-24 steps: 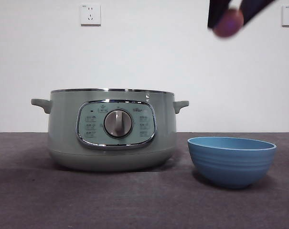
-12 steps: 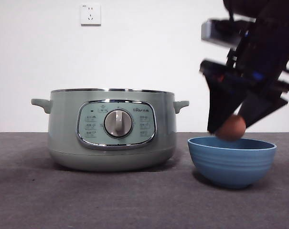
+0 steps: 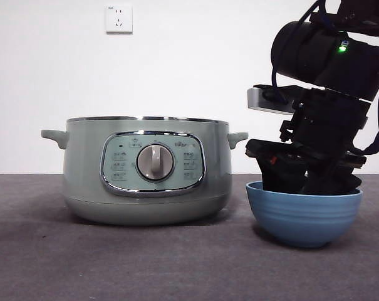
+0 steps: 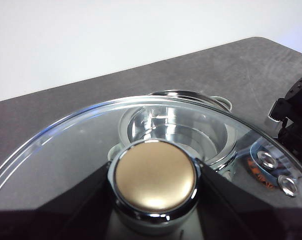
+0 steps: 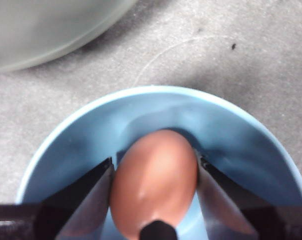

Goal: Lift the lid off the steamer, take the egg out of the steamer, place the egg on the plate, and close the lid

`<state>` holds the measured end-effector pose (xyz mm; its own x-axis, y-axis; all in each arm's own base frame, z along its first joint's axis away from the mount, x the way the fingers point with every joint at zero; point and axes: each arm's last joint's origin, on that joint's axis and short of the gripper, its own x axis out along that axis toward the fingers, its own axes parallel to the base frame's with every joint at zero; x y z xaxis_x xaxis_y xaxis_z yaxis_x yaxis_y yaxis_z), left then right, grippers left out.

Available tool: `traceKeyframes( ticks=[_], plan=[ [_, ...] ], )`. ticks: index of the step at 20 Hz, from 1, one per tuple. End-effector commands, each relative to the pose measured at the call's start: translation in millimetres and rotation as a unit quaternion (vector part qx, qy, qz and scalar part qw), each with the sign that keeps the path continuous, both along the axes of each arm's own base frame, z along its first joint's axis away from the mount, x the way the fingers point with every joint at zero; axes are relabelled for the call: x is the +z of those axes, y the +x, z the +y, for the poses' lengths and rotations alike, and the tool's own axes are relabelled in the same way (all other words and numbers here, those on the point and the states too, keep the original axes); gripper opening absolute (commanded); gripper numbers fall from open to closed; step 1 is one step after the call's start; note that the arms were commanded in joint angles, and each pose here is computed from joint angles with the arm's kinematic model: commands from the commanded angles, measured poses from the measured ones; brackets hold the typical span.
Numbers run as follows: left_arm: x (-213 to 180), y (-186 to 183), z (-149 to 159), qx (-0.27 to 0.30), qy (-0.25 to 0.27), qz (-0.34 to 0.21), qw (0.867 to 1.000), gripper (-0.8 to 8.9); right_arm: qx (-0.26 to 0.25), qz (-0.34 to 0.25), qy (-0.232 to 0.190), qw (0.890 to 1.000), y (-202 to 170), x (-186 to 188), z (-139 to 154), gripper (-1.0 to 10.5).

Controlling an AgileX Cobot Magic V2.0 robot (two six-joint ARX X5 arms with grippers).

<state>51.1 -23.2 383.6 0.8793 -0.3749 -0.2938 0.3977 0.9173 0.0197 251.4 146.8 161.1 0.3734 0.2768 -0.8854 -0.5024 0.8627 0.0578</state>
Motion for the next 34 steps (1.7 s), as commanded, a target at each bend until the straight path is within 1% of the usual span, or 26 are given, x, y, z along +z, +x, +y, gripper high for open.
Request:
traceKeyframes(
  ticks=[1, 3, 4, 7, 9, 11, 13, 14, 17, 19, 21, 22, 26, 28, 30, 34],
  plan=[
    [6, -2, 1, -0.001, -0.015, -0.027, 1.0, -0.09, -0.005, 0.022, -0.008, 1.0, -2, -10, 0, 0.6],
    [6, -2, 1, -0.001, -0.015, -0.028, 0.999, -0.09, -0.004, 0.022, -0.008, 1.0, -2, -10, 0, 3.7],
    [6, -2, 1, -0.001, -0.016, -0.029, 0.999, -0.09, -0.004, 0.021, -0.008, 1.0, -2, -10, 0, 4.6],
    [7, 1, -1, -0.001, -0.017, -0.032, 0.999, -0.09, -0.004, 0.007, 0.0, 1.0, -3, -1, -1, 4.8],
    [9, 6, -3, -0.002, -0.019, -0.035, 0.999, -0.09, -0.004, -0.013, 0.012, 1.0, -5, 14, -2, 4.8],
    [10, 15, -8, -0.014, -0.02, -0.029, 0.999, -0.09, -0.004, -0.038, 0.026, 0.999, -11, 38, -5, 4.7],
    [12, 29, -16, -0.027, -0.023, -0.029, 0.999, -0.09, -0.004, -0.081, 0.052, 0.995, -22, 68, -12, 4.7],
    [12, 39, -21, -0.028, -0.024, -0.029, 0.999, -0.09, -0.005, -0.106, 0.068, 0.992, -31, 85, -17, 4.7],
    [12, 69, -38, -0.064, -0.032, -0.024, 0.997, -0.09, -0.011, -0.172, 0.112, 0.979, -63, 127, -35, 4.7],
    [8, 93, -50, -0.065, -0.031, -0.021, 0.997, -0.09, -0.015, -0.207, 0.137, 0.969, -86, 148, -49, 4.7],
    [3, 117, -63, -0.08, -0.034, -0.019, 0.996, -0.09, -0.023, -0.236, 0.164, 0.958, -109, 163, -62, 4.7],
    [-1, 129, -69, -0.088, -0.036, -0.017, 0.995, -0.09, -0.026, -0.249, 0.176, 0.952, -120, 169, -69, 4.7],
    [-22, 174, -92, -0.089, -0.034, -0.012, 0.995, -0.09, -0.041, -0.283, 0.22, 0.933, -155, 183, -89, 4.7],
    [-33, 190, -101, -0.091, -0.032, -0.007, 0.995, -0.09, -0.046, -0.29, 0.232, 0.927, -165, 185, -95, 4.7],
    [-44, 205, -110, -0.094, -0.029, -0.005, 0.995, -0.09, -0.047, -0.291, 0.235, 0.926, -170, 186, -98, 4.7],
    [-64, 227, -123, -0.099, -0.018, -0.006, 0.995, -0.09, -0.052, -0.275, 0.231, 0.932, -173, 183, -99, 4.7]
  ],
)
